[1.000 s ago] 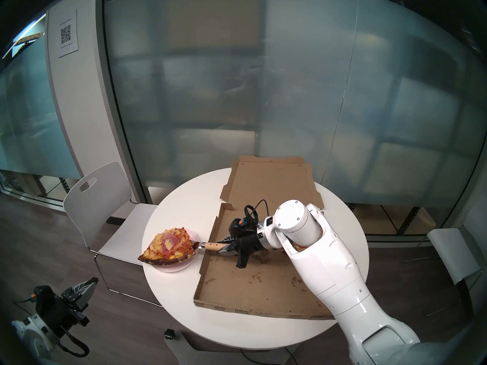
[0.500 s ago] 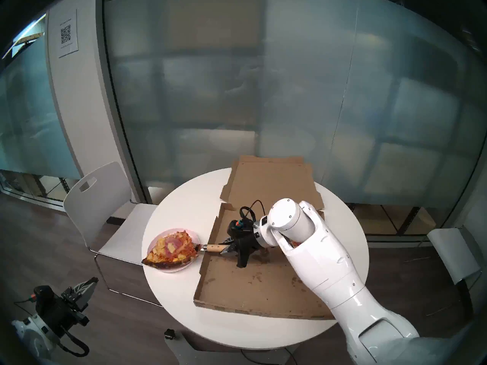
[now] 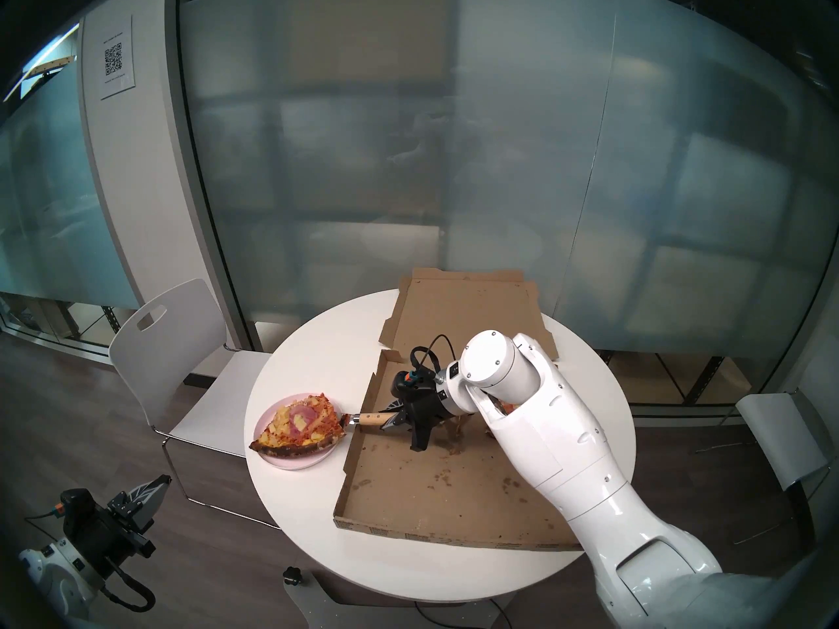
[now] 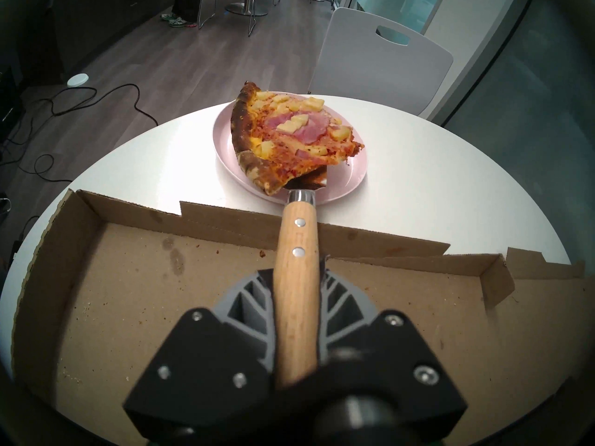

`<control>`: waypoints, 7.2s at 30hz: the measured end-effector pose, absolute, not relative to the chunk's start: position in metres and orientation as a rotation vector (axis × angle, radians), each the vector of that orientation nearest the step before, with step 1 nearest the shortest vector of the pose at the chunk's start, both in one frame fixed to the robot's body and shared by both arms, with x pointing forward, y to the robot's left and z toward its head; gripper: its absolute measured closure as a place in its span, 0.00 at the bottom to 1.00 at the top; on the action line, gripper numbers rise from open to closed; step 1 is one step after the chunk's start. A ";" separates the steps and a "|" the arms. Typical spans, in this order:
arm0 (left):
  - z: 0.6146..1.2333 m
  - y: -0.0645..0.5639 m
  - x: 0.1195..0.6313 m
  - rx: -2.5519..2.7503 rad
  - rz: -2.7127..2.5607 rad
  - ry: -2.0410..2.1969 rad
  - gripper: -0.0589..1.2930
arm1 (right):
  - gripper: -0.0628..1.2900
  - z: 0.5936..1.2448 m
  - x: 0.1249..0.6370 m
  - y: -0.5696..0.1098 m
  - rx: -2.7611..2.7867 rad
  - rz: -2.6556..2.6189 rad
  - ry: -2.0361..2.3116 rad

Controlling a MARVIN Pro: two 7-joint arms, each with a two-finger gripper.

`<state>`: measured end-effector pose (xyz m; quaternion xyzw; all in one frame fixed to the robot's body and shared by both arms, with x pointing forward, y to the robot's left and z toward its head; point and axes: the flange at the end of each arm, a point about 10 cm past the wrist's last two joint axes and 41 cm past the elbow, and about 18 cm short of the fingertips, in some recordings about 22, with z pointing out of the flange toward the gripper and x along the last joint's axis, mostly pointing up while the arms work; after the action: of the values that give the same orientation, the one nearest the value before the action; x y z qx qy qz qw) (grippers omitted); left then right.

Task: Put pizza slice onto the plate

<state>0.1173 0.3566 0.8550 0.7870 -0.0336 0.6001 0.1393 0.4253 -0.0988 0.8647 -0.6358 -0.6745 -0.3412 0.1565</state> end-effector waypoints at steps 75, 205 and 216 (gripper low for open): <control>0.851 0.353 0.118 2.264 1.719 -0.099 0.97 | 0.84 0.911 0.399 -0.096 -1.606 -1.041 -2.509; 0.863 0.219 0.140 2.008 1.870 -0.290 0.97 | 0.84 0.847 0.218 -0.294 -2.259 -1.204 -1.459; 0.864 0.226 0.139 2.009 1.881 -0.282 0.97 | 0.84 0.831 0.224 -0.298 -2.287 -1.173 -1.444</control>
<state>0.1392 0.2256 0.8639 0.7135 -0.1002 0.6679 0.1864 0.2242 -0.2976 0.8312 -0.7722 -0.4874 -0.3959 0.0965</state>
